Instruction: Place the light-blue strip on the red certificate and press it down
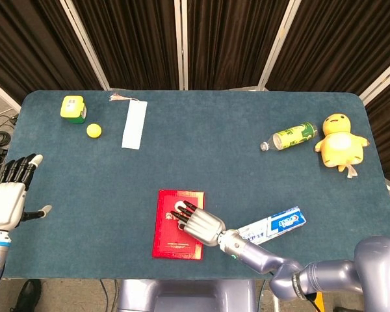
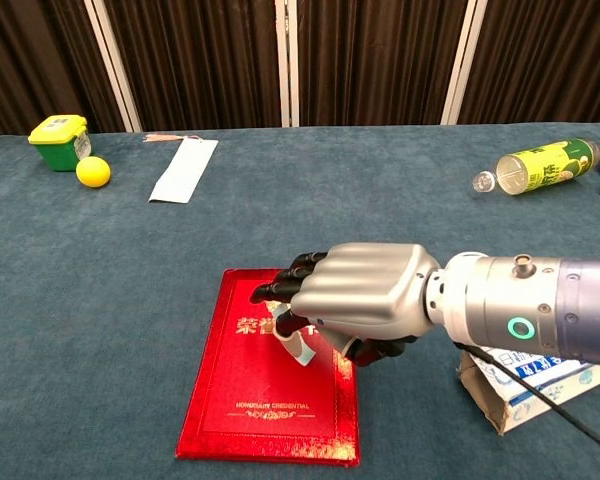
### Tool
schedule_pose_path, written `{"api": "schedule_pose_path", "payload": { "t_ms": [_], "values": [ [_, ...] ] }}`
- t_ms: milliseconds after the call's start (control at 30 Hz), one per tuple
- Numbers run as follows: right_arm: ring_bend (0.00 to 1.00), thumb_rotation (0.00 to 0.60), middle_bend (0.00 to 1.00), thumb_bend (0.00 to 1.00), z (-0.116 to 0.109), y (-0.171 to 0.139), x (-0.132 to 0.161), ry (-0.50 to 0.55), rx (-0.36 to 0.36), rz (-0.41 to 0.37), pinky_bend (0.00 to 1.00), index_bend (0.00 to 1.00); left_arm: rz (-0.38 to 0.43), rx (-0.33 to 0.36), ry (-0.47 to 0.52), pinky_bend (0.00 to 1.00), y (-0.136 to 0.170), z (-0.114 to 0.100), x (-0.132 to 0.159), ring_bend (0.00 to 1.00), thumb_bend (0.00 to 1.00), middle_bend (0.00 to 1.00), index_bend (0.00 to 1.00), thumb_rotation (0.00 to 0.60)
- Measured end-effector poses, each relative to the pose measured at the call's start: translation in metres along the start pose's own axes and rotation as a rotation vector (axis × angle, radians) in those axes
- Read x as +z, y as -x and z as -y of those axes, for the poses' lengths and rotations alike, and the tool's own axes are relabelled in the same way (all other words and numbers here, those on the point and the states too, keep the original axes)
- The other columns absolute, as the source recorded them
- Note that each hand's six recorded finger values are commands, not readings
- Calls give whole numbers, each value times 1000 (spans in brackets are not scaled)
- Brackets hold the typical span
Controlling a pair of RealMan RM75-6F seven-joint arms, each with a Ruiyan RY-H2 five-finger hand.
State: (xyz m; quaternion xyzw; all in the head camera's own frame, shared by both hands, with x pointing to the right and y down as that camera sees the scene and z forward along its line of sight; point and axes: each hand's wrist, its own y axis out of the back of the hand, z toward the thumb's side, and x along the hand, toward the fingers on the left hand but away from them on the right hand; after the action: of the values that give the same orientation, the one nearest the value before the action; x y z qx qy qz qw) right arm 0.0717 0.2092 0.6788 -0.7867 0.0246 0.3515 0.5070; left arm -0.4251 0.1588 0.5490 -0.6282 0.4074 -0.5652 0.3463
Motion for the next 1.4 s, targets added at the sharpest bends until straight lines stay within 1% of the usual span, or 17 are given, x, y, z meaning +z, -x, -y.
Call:
{"api": "schedule_pose_path", "payload": {
  "t_ms": [300, 533, 700, 833, 1233, 1400],
  "values": [
    [0, 600, 0, 974, 6, 2, 0, -31, 13, 3, 0, 393, 0, 2, 7, 0, 0, -1, -1, 0, 0, 0, 0, 600],
    [0, 600, 0, 974, 9, 1, -1, -33, 18, 8, 0, 396, 4, 0, 9, 0, 0, -1, 0, 0, 0, 0, 0, 600],
    [0, 600, 0, 974, 1, 1, -1, -19, -6, 13, 0, 396, 4, -3, 9, 0, 1, -1, 0, 0, 0, 0, 0, 600],
    [0, 600, 0, 974, -2, 0, -3, -23, -10, 15, 0, 396, 6, -5, 9, 0, 1, 0, 1, 0, 0, 0, 0, 600],
    [0, 600, 0, 974, 11, -3, -2, -43, 23, 8, 0, 402, 5, -6, 12, 0, 1, 0, 1, 0, 0, 0, 0, 600],
    [0, 600, 0, 974, 13, -3, -2, -40, 29, 11, 0, 403, 4, -6, 12, 0, 1, -1, 0, 0, 0, 0, 0, 600]
  ]
}}
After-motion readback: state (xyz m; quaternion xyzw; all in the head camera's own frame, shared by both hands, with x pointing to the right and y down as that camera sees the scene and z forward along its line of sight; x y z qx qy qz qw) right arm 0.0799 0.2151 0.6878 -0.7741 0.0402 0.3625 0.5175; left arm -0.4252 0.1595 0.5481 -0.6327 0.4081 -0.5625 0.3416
